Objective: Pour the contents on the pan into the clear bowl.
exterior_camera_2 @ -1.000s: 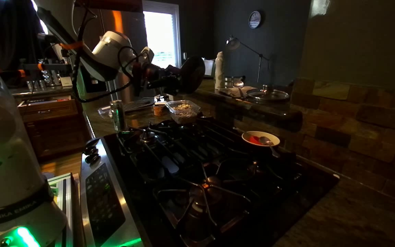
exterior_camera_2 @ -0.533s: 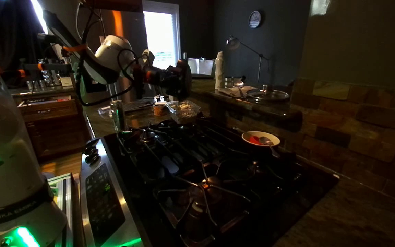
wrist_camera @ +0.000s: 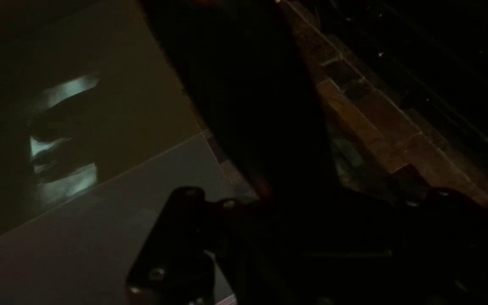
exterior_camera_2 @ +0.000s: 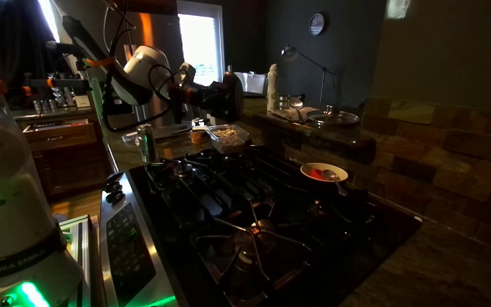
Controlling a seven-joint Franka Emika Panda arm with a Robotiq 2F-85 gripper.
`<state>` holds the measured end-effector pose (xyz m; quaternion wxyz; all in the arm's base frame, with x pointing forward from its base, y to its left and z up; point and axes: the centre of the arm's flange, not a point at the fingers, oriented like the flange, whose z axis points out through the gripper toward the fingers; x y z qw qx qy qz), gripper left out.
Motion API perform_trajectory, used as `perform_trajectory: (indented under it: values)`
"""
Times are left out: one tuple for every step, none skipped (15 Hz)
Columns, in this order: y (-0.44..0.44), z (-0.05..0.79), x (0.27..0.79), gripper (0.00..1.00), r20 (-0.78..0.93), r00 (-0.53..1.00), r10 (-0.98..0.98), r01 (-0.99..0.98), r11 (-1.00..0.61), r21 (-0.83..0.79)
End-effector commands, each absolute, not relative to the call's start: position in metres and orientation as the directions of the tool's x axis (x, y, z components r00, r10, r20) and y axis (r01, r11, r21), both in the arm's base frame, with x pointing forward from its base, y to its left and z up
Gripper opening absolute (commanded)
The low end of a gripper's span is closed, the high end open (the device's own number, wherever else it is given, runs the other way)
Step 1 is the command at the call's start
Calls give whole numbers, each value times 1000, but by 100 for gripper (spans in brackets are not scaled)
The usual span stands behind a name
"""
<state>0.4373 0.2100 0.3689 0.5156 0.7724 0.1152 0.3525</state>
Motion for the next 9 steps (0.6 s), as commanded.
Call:
perform_trajectory:
  values:
    - [216, 373, 435, 0, 486, 640, 595, -274, -415, 868]
    - [216, 374, 435, 0, 488, 627, 607, -284, -406, 869]
    - [216, 375, 435, 0, 488, 619, 615, -292, -397, 870]
    - [215, 376, 435, 0, 488, 610, 624, -304, -384, 872]
    - [215, 376, 435, 0, 486, 602, 634, -324, -363, 874]
    - [214, 376, 435, 0, 488, 604, 629, -319, -370, 872]
    - [213, 377, 435, 0, 485, 602, 635, -327, -358, 875]
    - [212, 376, 435, 0, 480, 596, 644, -343, -336, 877]
    - [211, 377, 435, 0, 483, 595, 642, -333, -350, 876]
